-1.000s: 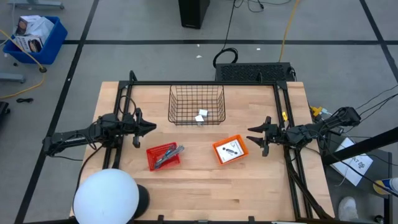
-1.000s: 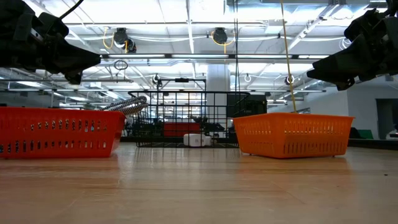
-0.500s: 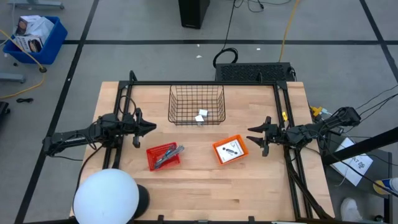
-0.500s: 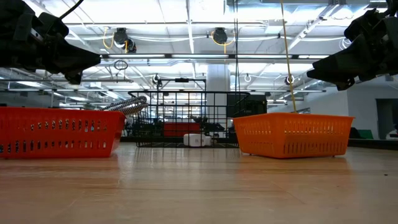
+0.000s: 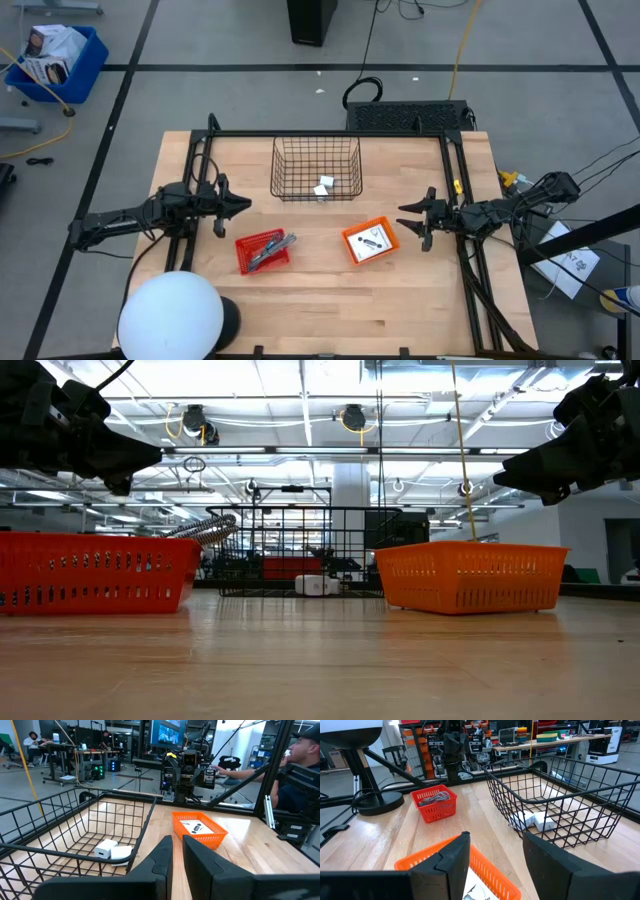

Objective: Pick and place items into bin
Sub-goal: Return to Home Position

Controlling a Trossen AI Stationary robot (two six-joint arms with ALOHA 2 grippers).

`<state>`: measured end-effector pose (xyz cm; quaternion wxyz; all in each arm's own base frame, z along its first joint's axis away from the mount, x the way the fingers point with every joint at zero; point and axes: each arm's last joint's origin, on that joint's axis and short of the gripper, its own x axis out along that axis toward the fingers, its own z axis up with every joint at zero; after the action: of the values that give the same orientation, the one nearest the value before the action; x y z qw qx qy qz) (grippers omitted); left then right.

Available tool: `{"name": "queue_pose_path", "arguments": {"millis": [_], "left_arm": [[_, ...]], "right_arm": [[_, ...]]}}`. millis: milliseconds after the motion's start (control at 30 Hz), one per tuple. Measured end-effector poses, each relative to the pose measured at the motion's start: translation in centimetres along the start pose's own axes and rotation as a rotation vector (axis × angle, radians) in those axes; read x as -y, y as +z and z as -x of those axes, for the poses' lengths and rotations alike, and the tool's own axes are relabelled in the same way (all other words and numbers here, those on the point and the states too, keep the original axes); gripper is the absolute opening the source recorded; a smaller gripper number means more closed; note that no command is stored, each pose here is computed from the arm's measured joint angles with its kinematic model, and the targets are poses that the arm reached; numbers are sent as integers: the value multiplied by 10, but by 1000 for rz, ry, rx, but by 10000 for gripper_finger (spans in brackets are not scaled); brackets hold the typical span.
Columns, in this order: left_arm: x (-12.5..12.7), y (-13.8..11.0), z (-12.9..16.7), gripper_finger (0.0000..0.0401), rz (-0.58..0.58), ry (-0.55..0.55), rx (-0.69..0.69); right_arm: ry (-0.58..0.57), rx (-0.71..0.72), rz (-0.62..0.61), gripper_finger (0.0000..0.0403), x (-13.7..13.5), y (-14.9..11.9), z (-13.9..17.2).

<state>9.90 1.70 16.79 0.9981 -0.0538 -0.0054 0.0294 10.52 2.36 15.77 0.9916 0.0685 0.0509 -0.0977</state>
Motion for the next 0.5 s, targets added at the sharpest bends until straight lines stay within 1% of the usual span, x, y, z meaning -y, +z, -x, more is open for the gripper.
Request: {"name": "queue_pose_path", "arguments": {"millis": [200, 500], "left_arm": [[0, 0, 0, 47, 0, 0, 0], [0, 0, 0, 47, 0, 0, 0]], "right_arm": [[0, 0, 0, 172, 0, 0, 0], [0, 0, 0, 176, 0, 0, 0]]}}
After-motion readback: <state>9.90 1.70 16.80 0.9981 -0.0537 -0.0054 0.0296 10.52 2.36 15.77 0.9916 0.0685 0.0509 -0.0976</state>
